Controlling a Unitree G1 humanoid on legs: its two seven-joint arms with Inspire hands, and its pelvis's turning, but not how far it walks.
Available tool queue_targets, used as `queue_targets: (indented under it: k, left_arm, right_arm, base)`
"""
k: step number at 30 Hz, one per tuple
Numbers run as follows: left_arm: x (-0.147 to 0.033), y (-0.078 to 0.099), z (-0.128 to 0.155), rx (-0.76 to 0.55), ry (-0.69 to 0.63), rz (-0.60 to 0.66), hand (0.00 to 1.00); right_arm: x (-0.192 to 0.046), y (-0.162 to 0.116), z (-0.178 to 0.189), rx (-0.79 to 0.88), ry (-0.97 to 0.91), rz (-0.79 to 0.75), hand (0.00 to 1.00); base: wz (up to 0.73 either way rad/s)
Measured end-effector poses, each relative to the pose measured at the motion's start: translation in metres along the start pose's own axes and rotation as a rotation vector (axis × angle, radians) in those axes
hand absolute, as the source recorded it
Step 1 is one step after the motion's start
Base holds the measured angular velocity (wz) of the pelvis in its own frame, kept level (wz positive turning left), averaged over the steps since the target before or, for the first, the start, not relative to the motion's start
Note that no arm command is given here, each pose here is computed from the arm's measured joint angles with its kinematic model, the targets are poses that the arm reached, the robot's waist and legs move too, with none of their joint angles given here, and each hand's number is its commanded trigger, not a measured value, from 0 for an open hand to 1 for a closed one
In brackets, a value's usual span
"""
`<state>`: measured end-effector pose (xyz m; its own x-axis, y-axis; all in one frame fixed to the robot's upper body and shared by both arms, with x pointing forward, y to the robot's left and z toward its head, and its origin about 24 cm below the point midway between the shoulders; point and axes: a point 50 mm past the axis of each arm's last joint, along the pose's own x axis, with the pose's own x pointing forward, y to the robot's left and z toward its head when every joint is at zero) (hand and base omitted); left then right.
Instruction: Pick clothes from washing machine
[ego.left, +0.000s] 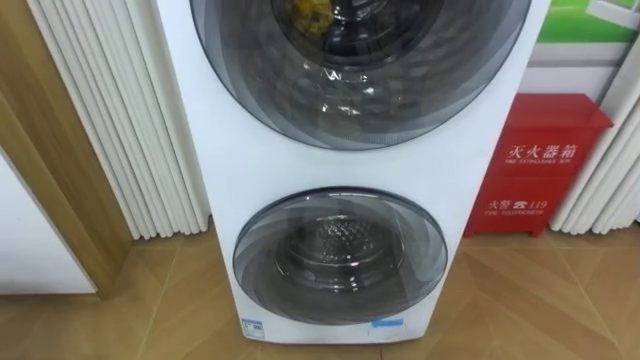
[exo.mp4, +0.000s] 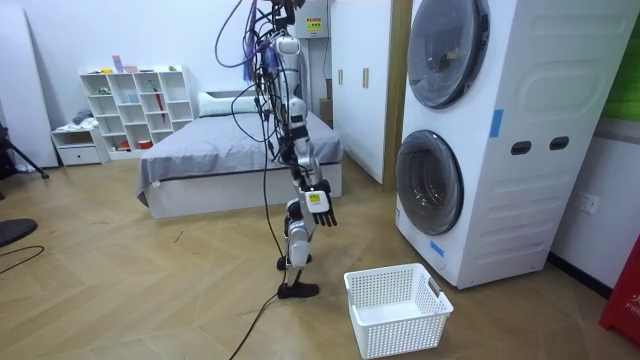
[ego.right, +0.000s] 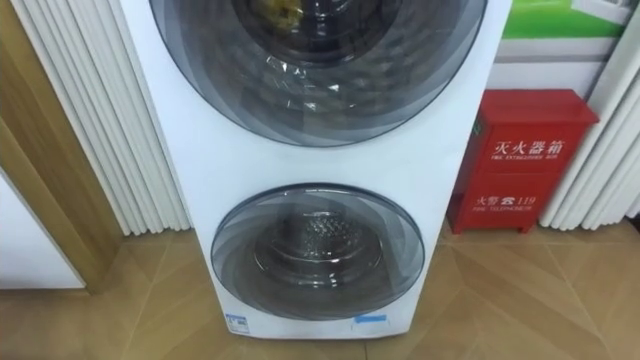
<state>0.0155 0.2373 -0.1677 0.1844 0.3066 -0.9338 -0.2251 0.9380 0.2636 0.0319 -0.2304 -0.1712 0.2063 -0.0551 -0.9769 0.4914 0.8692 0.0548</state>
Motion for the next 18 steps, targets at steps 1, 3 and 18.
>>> queue_targets:
  k: [1,3,18]
  left_arm:
    - [0.0,0.0,0.001,0.004,-0.002,-0.003,0.0]
    - [0.001,0.0,0.004,0.005,-0.012,-0.014,0.0]
    - [0.001,0.019,0.01,0.065,-0.018,0.017,0.0]
  right_arm:
    - [0.0,0.0,0.004,-0.006,-0.009,0.0,0.0]
    - [0.0,0.004,0.033,-0.025,-0.096,0.004,0.0]
    - [-0.105,0.1,0.245,-0.109,-0.993,0.243,0.0]
  base:
    - [0.0]
    - [-0.02]
    - [0.03]
